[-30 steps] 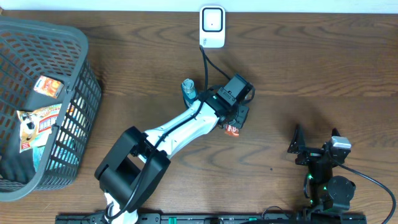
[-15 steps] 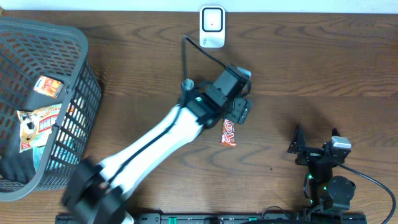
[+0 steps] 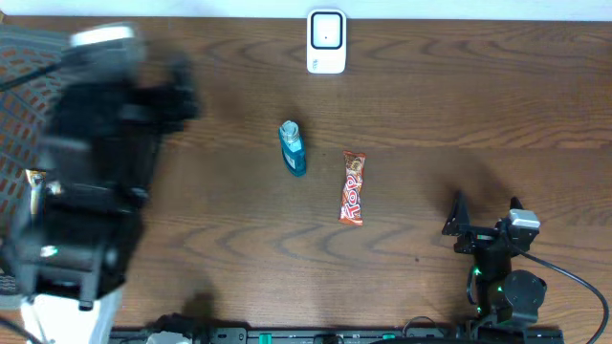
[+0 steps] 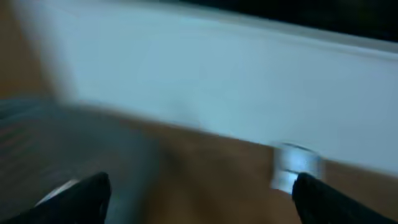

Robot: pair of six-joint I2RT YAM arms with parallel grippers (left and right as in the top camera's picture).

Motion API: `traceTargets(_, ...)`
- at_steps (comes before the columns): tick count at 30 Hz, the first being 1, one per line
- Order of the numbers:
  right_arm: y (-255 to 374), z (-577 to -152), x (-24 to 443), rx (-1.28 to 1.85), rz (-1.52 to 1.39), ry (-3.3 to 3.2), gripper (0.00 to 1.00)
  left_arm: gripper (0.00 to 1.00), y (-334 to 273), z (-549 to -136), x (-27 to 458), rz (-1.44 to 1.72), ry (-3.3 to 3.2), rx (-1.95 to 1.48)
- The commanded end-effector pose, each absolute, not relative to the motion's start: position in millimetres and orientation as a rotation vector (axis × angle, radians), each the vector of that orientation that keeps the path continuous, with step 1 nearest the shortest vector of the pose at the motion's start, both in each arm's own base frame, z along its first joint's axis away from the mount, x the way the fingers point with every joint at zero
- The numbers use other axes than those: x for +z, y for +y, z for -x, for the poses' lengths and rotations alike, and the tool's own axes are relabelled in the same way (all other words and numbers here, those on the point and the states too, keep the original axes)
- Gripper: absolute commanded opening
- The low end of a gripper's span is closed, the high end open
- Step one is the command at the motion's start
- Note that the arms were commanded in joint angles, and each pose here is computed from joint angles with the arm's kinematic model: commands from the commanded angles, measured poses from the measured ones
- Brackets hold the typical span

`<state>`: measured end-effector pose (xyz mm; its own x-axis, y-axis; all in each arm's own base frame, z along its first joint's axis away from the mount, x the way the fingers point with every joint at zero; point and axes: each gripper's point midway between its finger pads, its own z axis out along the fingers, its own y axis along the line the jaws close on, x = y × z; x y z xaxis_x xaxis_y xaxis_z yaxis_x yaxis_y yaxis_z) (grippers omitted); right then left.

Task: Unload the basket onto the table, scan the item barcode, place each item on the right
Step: 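Reach the left gripper into the basket and grasp the white wrapped snack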

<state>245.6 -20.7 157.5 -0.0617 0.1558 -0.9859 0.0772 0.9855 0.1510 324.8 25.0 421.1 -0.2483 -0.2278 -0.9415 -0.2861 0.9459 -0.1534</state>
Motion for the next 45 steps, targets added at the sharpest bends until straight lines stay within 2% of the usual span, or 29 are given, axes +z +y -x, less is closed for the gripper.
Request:
traceTargets(1,-21.8,-245.4,156.9,0.057,-0.177,1.635,0.99,0.96,95.7,-312.8,399.8,0.730,1.819,0.088)
traceTargets(8,-21.8,-245.4,156.9,0.057,-0.177,1.635,0.99,1.00,196.7,-270.1,321.4,1.396,1.796,-0.003)
traceTargets(10,-21.8,-245.4,156.9,0.057,-0.177,1.635,0.99,0.98,215.8,-257.8,293.2,1.574,1.794,0.010)
traceTargets(21,-21.8,-245.4,156.9,0.057,-0.177,1.635,0.99,0.98,217.8,-240.3,166.0,2.047,2.070,0.033)
traceTargets(32,-21.8,-245.4,156.9,0.057,-0.177,1.635,0.99,0.98,210.1,-229.5,78.5,2.209,2.080,0.045)
traceTargets(45,-21.8,-245.4,156.9,0.057,-0.177,1.635,0.99,0.98,212.1,-201.0,47.2,2.302,2.035,0.112)
